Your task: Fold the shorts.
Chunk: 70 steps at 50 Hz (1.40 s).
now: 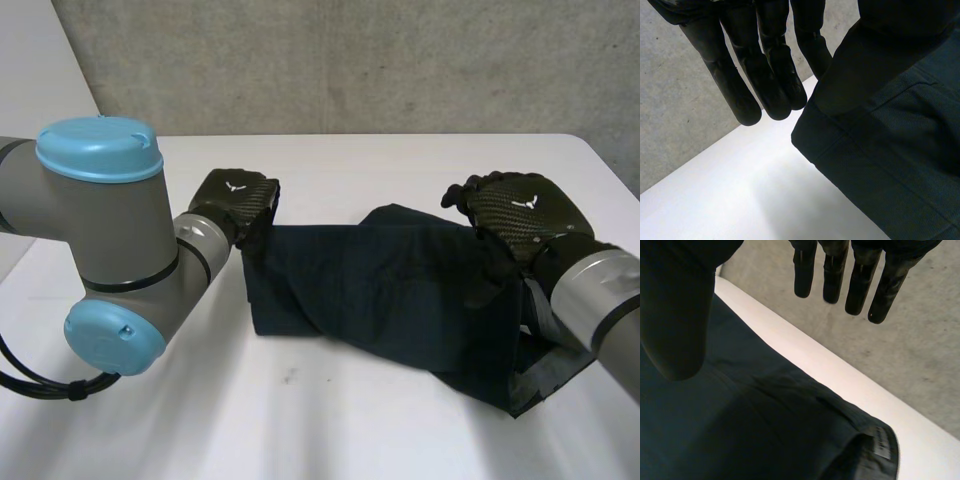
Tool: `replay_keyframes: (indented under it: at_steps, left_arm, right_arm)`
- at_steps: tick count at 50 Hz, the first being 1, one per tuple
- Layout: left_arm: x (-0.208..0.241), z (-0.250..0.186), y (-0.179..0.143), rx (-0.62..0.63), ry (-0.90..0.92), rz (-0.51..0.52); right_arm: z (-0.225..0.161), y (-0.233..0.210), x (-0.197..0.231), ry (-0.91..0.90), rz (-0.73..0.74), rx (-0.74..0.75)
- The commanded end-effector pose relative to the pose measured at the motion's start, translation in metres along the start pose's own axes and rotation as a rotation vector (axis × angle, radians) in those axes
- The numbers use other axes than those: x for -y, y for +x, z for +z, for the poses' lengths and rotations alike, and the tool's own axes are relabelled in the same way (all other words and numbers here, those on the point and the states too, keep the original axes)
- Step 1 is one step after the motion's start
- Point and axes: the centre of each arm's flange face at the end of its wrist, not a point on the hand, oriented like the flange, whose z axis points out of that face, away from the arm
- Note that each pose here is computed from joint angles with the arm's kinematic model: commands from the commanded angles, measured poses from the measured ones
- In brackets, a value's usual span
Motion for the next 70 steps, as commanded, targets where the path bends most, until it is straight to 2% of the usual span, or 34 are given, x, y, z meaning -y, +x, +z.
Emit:
replay_keyframes:
  at_steps: [1, 11, 17, 22, 23, 26, 27, 34, 41, 45, 50, 60, 64, 70]
  left_arm:
    - [-0.003, -0.001, 0.003, -0.007, -0.011, 0.002]
    - [-0.006, 0.000, 0.001, -0.005, -0.020, 0.002]
    - [-0.003, -0.001, 0.002, -0.006, -0.012, 0.004]
    - [0.035, -0.017, -0.010, 0.028, 0.103, -0.001]
    - [0.055, -0.026, -0.018, 0.051, 0.163, -0.005]
    - [0.089, -0.042, -0.034, 0.103, 0.278, -0.015]
    - [0.111, -0.054, -0.045, 0.144, 0.360, -0.019]
    - [0.194, -0.125, -0.079, 0.281, 0.697, -0.033]
    - [0.216, -0.164, -0.084, 0.311, 0.803, -0.034]
    - [0.206, -0.170, -0.081, 0.302, 0.773, -0.033]
    - [0.194, -0.183, -0.077, 0.293, 0.744, -0.025]
    - [0.210, -0.225, -0.083, 0.332, 0.848, -0.021]
    - [0.206, -0.213, -0.093, 0.368, 0.816, -0.009]
    - [0.166, -0.137, -0.092, 0.333, 0.604, 0.004]
  right_arm:
    - [0.036, 0.002, -0.031, -0.040, -0.117, -0.086]
    - [0.080, 0.013, -0.063, -0.166, -0.090, -0.085]
    - [0.091, 0.021, -0.045, -0.116, -0.090, -0.103]
    - [0.081, 0.037, 0.029, 0.086, -0.117, -0.162]
    - [0.068, 0.045, 0.062, 0.175, -0.123, -0.188]
    - [0.045, 0.056, 0.110, 0.310, -0.129, -0.227]
    - [0.030, 0.060, 0.138, 0.397, -0.138, -0.236]
    - [-0.003, 0.063, 0.196, 0.569, -0.169, -0.211]
    - [-0.007, 0.062, 0.197, 0.557, -0.168, -0.199]
    - [-0.005, 0.055, 0.177, 0.457, -0.158, -0.153]
    - [-0.024, 0.046, 0.170, 0.401, -0.155, -0.085]
    - [-0.058, 0.043, 0.190, 0.490, -0.133, -0.055]
    - [-0.046, 0.044, 0.179, 0.439, -0.126, -0.042]
    - [0.014, 0.035, 0.130, 0.245, -0.105, 0.027]
